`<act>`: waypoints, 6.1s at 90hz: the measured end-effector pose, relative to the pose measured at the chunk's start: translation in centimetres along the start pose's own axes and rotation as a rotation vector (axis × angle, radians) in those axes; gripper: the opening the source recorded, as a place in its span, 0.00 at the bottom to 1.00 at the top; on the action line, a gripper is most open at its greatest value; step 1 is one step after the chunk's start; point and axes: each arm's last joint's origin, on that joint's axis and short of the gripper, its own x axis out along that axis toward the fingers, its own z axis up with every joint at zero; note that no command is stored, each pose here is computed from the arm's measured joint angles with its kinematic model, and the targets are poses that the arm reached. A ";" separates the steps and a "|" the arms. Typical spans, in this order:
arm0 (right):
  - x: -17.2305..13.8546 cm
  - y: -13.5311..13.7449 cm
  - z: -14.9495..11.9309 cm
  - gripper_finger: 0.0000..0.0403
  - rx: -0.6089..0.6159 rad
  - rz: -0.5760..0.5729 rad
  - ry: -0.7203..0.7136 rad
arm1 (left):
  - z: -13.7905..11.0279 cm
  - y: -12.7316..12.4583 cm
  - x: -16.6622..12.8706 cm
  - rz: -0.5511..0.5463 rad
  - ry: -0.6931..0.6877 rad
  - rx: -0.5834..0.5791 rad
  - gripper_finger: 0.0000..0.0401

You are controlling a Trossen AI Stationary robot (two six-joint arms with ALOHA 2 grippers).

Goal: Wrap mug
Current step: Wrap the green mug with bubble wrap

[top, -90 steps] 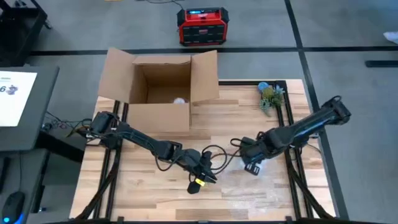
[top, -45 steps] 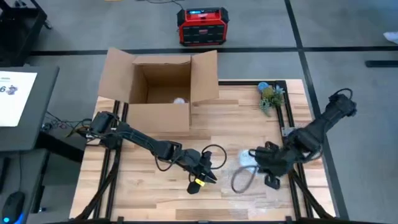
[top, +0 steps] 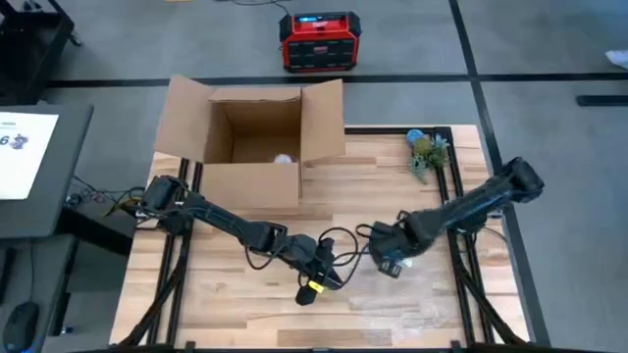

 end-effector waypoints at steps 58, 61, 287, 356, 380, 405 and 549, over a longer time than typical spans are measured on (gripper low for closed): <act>-6.8 -0.5 -1.6 0.00 -0.020 0.195 -0.137 | -0.1 -0.1 0.0 0.000 0.006 -0.006 0.09; -7.3 -0.6 -2.0 0.00 -0.010 0.201 -0.161 | -0.1 -0.1 0.0 0.000 0.006 -0.006 0.09; 1.0 10.1 -14.8 0.00 -0.295 -0.154 -0.310 | -0.4 -0.1 0.0 0.023 0.030 -0.018 0.09; -7.4 3.6 -8.8 0.00 -0.092 -0.170 -0.716 | -0.3 -0.1 0.0 0.035 0.026 -0.015 0.09; -6.6 2.1 -5.6 0.00 0.026 -0.171 -0.554 | -0.3 -0.1 0.0 0.040 0.025 -0.015 0.09; -1.7 2.2 -2.3 0.00 -0.035 -0.226 -0.224 | -0.3 -0.1 0.0 0.041 0.024 -0.015 0.09; 2.8 1.8 2.7 0.01 -0.205 -0.094 0.031 | -0.6 -0.6 0.1 0.032 0.037 -0.015 0.09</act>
